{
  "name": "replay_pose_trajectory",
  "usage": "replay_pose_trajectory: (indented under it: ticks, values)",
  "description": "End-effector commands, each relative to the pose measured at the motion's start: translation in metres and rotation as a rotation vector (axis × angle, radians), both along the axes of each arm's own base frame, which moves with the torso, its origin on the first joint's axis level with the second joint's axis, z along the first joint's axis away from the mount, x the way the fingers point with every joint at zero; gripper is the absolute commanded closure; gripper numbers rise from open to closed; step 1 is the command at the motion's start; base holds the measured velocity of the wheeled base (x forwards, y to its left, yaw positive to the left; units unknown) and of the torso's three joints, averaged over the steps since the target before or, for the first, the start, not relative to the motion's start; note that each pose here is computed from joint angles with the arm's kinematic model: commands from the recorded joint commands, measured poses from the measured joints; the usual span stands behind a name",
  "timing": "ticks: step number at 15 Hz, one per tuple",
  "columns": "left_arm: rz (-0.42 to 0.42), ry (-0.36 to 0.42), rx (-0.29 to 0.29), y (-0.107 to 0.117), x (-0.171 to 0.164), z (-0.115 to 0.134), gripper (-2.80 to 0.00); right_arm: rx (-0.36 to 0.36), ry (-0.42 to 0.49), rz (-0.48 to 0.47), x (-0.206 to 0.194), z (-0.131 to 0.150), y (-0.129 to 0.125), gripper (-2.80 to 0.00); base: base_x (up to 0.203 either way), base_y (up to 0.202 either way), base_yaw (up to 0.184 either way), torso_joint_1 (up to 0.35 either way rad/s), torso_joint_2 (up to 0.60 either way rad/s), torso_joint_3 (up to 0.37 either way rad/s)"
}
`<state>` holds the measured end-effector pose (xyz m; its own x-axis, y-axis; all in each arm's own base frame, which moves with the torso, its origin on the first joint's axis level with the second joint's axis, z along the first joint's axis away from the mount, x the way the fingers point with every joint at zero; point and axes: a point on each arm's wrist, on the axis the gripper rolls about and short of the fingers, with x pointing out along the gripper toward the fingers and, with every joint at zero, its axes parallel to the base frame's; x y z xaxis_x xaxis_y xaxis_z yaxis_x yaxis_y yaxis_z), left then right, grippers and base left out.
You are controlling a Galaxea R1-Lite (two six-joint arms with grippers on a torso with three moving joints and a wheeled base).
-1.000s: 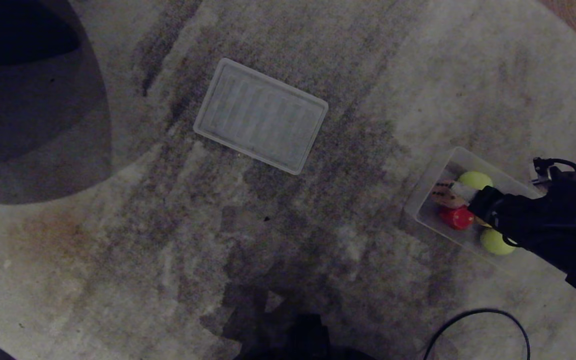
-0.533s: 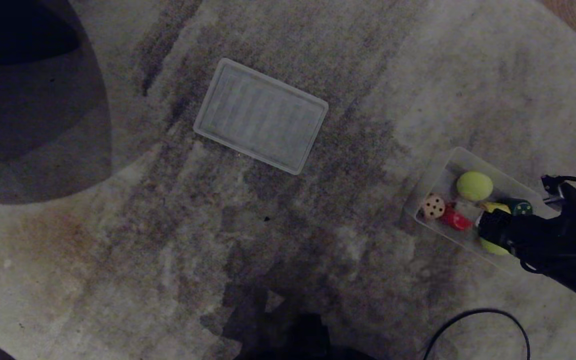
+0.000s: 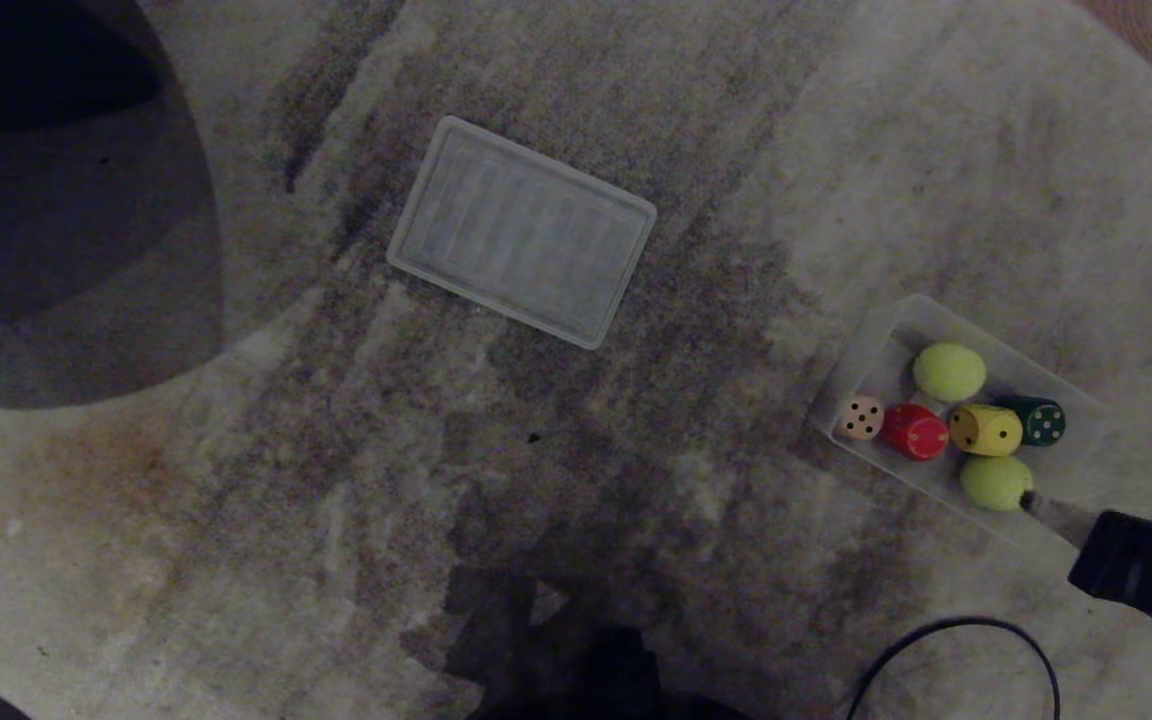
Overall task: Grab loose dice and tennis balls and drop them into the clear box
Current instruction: Close the lid
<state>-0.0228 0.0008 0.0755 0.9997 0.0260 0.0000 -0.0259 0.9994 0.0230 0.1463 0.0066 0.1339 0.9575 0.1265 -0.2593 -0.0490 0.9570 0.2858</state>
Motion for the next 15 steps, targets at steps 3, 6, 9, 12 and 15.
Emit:
replay_pose_trajectory:
  ticks: [3,6,9,12,15]
  values:
    - [0.0,0.003,0.0,0.0,0.0,0.0,0.0,-0.073,-0.099,0.018,-0.099,0.0,-0.003,0.0,0.0,0.0,0.0,0.0,0.0,0.0]
    - [0.0,0.003,0.0,0.0,0.0,0.0,0.0,-0.12,-0.123,0.015,-0.148,-0.026,-0.005,0.0,0.0,0.0,0.0,0.0,0.0,0.0]
    - [0.0,0.003,0.0,0.0,0.0,0.0,0.0,-0.151,-0.169,-0.023,-0.172,-0.045,-0.006,0.0,0.0,0.0,0.0,0.0,0.0,0.0]
    - [0.0,0.003,0.0,0.0,0.0,0.0,0.0,-0.166,-0.171,-0.058,-0.179,-0.05,-0.006,0.0,0.0,0.0,0.0,0.0,0.0,0.0]
    - [0.0,0.003,0.0,0.0,0.0,0.0,0.0,-0.241,-0.202,-0.062,-0.176,-0.052,-0.006,0.0,0.0,0.0,0.0,0.0,0.0,0.0]
